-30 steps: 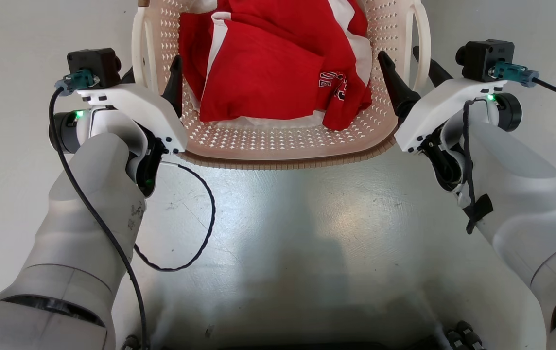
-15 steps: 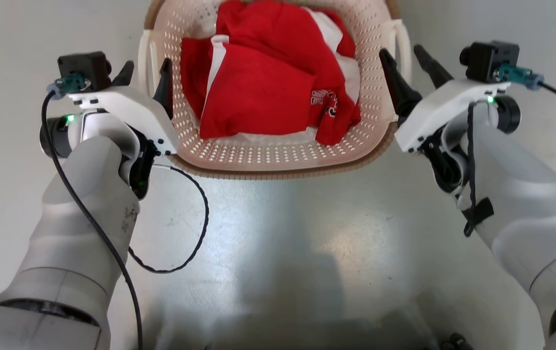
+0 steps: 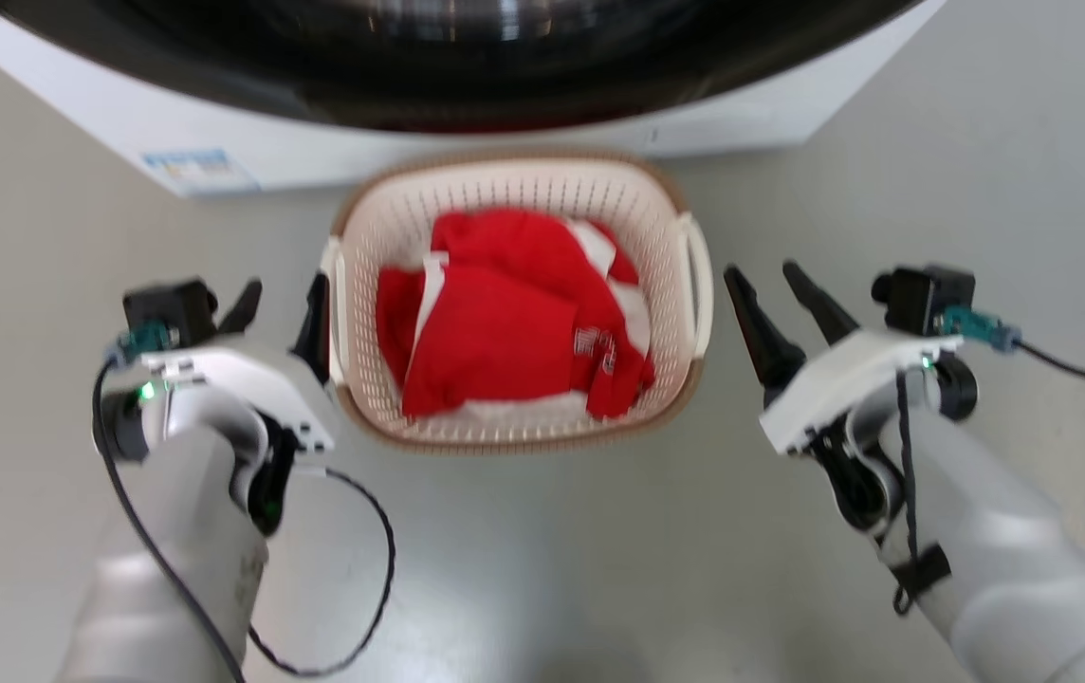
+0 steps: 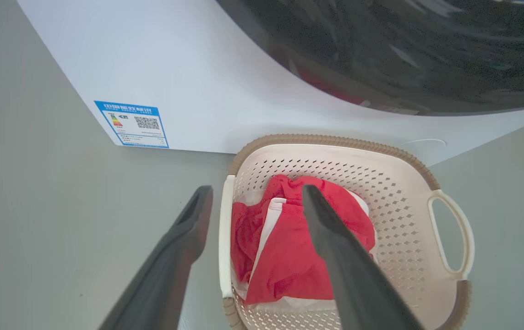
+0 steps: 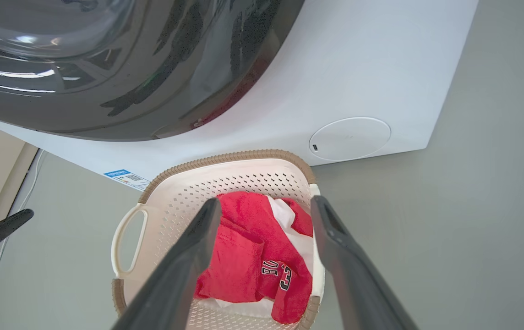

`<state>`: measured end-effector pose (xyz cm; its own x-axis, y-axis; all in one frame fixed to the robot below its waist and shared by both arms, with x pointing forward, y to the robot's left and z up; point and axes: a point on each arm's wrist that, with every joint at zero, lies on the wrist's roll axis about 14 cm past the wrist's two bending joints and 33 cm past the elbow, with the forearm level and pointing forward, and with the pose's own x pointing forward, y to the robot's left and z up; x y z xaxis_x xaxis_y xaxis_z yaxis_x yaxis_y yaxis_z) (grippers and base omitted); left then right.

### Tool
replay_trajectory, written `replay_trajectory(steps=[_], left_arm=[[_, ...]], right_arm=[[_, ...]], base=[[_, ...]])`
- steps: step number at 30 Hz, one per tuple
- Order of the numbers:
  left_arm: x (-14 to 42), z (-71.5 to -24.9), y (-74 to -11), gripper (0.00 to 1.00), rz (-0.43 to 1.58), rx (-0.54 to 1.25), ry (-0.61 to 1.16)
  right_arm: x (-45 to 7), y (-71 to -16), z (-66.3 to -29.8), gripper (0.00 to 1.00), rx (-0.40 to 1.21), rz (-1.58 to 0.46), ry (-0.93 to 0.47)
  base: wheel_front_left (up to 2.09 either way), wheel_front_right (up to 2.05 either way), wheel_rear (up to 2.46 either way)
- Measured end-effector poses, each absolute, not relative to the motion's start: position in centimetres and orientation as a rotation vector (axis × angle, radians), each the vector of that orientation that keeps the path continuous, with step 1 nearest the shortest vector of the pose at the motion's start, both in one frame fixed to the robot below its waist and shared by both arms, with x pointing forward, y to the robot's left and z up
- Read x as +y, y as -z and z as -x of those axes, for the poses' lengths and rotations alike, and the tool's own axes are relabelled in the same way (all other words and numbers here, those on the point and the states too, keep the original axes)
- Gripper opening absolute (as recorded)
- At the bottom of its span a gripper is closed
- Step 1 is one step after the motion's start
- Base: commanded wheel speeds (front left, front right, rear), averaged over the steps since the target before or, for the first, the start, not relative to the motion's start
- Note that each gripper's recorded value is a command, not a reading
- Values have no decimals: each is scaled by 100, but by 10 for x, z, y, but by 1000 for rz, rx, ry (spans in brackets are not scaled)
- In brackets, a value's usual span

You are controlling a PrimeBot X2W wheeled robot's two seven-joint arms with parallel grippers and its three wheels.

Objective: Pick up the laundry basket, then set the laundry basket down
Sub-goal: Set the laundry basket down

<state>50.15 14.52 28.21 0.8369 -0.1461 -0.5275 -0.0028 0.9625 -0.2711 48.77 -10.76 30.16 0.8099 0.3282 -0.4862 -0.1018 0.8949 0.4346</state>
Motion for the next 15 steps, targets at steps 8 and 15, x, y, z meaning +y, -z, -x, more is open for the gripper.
replay_trajectory(steps=[8,15], left_arm=[[136,-478,-362,100,293,390,112],[137,-460,-412,100,308,251,118]], right_arm=[[-121,-379,-465,100,400,-399,-233],[-129,-425,-450,100,263,-387,-230]], base=[[0,0,0],[0,0,0]])
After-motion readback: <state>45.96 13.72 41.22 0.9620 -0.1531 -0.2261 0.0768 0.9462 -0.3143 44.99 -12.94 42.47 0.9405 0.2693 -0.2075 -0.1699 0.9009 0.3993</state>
